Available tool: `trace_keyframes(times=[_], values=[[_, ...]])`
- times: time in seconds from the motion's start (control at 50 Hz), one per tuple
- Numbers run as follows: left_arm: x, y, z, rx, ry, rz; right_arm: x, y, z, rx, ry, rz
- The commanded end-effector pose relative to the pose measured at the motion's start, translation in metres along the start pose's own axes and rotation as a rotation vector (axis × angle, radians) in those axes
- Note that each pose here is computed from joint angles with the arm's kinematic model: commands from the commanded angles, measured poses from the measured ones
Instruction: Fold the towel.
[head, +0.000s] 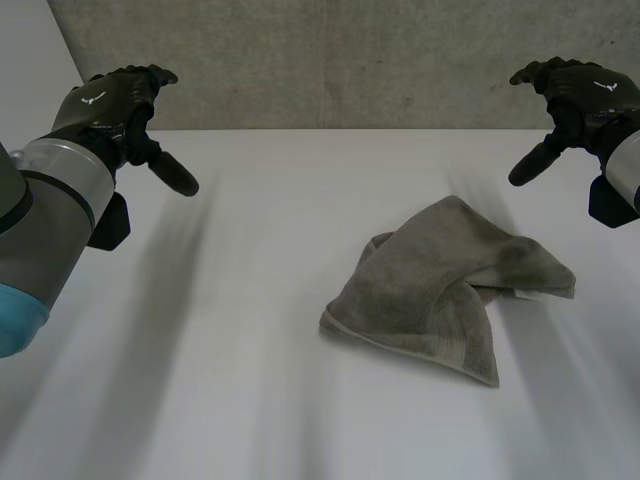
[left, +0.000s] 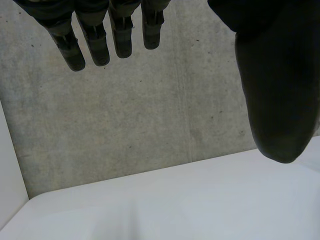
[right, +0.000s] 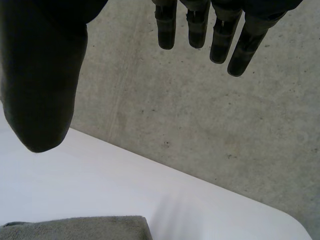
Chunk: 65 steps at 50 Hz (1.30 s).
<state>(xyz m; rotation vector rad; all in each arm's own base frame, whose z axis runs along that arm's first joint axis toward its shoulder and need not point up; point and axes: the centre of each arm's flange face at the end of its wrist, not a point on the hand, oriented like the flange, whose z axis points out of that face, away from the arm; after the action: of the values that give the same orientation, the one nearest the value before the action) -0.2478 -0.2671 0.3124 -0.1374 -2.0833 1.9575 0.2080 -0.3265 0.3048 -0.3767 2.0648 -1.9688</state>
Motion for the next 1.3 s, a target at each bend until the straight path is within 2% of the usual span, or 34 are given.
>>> trace_keyframes(times=[0.02, 0.1, 0.14, 0.16, 0.18, 0.2, 0.22, 0.24, 0.3, 0.36, 0.42, 0.46, 0.48, 0.52, 0.58, 0.62, 0.82, 0.9, 1.02, 1.08, 1.1, 1.12, 1.14, 1.16, 1.18, 1.2, 1.22, 1.24, 1.26, 1.28, 1.3], values=[[0.0, 0.003, 0.0, -0.008, 0.001, 0.001, 0.0, -0.005, 0.0, 0.015, -0.001, -0.008], [0.002, 0.007, -0.001, -0.023, 0.022, 0.003, 0.005, -0.029, 0.0, 0.083, -0.017, -0.08], [0.016, 0.016, -0.007, -0.059, 0.108, 0.005, 0.011, -0.032, 0.0, 0.09, -0.028, -0.134], [0.016, 0.016, -0.007, -0.059, 0.109, 0.005, 0.02, -0.032, 0.0, 0.086, -0.038, -0.195], [0.027, 0.024, -0.012, -0.089, 0.175, 0.008, 0.02, -0.032, 0.0, 0.085, -0.038, -0.196], [0.028, 0.024, -0.012, -0.089, 0.175, 0.008, 0.031, -0.03, -0.001, 0.065, -0.041, -0.255], [0.039, 0.036, -0.017, -0.127, 0.239, 0.013, 0.039, -0.024, -0.002, 0.033, -0.054, -0.302], [0.051, 0.047, -0.023, -0.162, 0.298, 0.017, 0.039, -0.024, -0.002, 0.032, -0.054, -0.303], [0.063, 0.057, -0.029, -0.193, 0.353, 0.027, 0.048, 0.0, -0.004, -0.06, -0.078, -0.36], [0.089, 0.091, -0.037, -0.281, 0.447, 0.051, 0.05, 0.033, -0.003, -0.167, -0.105, -0.388], [0.095, 0.102, -0.036, -0.304, 0.462, 0.071, 0.053, 0.065, -0.001, -0.263, -0.132, -0.411], [0.101, 0.123, -0.035, -0.342, 0.487, 0.135, 0.053, 0.079, -0.002, -0.298, -0.15, -0.407], [0.101, 0.123, -0.035, -0.342, 0.487, 0.136, 0.055, 0.09, -0.003, -0.325, -0.156, -0.402], [0.109, 0.143, -0.035, -0.353, 0.524, 0.226, 0.058, 0.102, -0.003, -0.349, -0.16, -0.391], [0.113, 0.153, -0.034, -0.349, 0.542, 0.269, 0.061, 0.122, 0.002, -0.368, -0.167, -0.378], [0.117, 0.169, -0.03, -0.339, 0.564, 0.334, 0.061, 0.133, 0.005, -0.371, -0.171, -0.376], [0.125, 0.211, -0.023, -0.354, 0.598, 0.391, 0.07, 0.182, 0.027, -0.406, -0.176, -0.361], [0.126, 0.218, -0.02, -0.363, 0.594, 0.39, 0.071, 0.184, 0.034, -0.396, -0.177, -0.359], [0.127, 0.215, -0.015, -0.35, 0.583, 0.377, 0.057, 0.174, 0.047, -0.323, -0.209, -0.357], [0.126, 0.205, -0.011, -0.334, 0.558, 0.341, 0.046, 0.162, 0.051, -0.284, -0.233, -0.317], [0.125, 0.19, -0.008, -0.31, 0.537, 0.3, 0.046, 0.162, 0.051, -0.284, -0.233, -0.317], [0.123, 0.169, -0.003, -0.268, 0.516, 0.253, 0.039, 0.15, 0.052, -0.251, -0.256, -0.29], [0.123, 0.169, -0.003, -0.268, 0.516, 0.252, 0.032, 0.131, 0.052, -0.203, -0.276, -0.261], [0.117, 0.146, 0.004, -0.223, 0.486, 0.208, 0.032, 0.131, 0.052, -0.202, -0.277, -0.261], [0.117, 0.146, 0.004, -0.223, 0.486, 0.207, 0.024, 0.102, 0.051, -0.133, -0.296, -0.233], [0.107, 0.122, 0.012, -0.174, 0.45, 0.168, 0.016, 0.073, 0.048, -0.059, -0.312, -0.203], [0.096, 0.093, 0.019, -0.111, 0.413, 0.134, 0.016, 0.072, 0.048, -0.058, -0.312, -0.203], [0.096, 0.093, 0.019, -0.111, 0.413, 0.134, 0.01, 0.04, 0.044, 0.026, -0.324, -0.18], [0.086, 0.06, 0.022, -0.035, 0.385, 0.103, 0.007, 0.014, 0.041, 0.104, -0.328, -0.164], [0.078, 0.029, 0.02, 0.043, 0.364, 0.075, 0.007, 0.014, 0.041, 0.105, -0.328, -0.164], [0.078, 0.028, 0.02, 0.044, 0.363, 0.075, 0.004, -0.011, 0.037, 0.187, -0.331, -0.152]])
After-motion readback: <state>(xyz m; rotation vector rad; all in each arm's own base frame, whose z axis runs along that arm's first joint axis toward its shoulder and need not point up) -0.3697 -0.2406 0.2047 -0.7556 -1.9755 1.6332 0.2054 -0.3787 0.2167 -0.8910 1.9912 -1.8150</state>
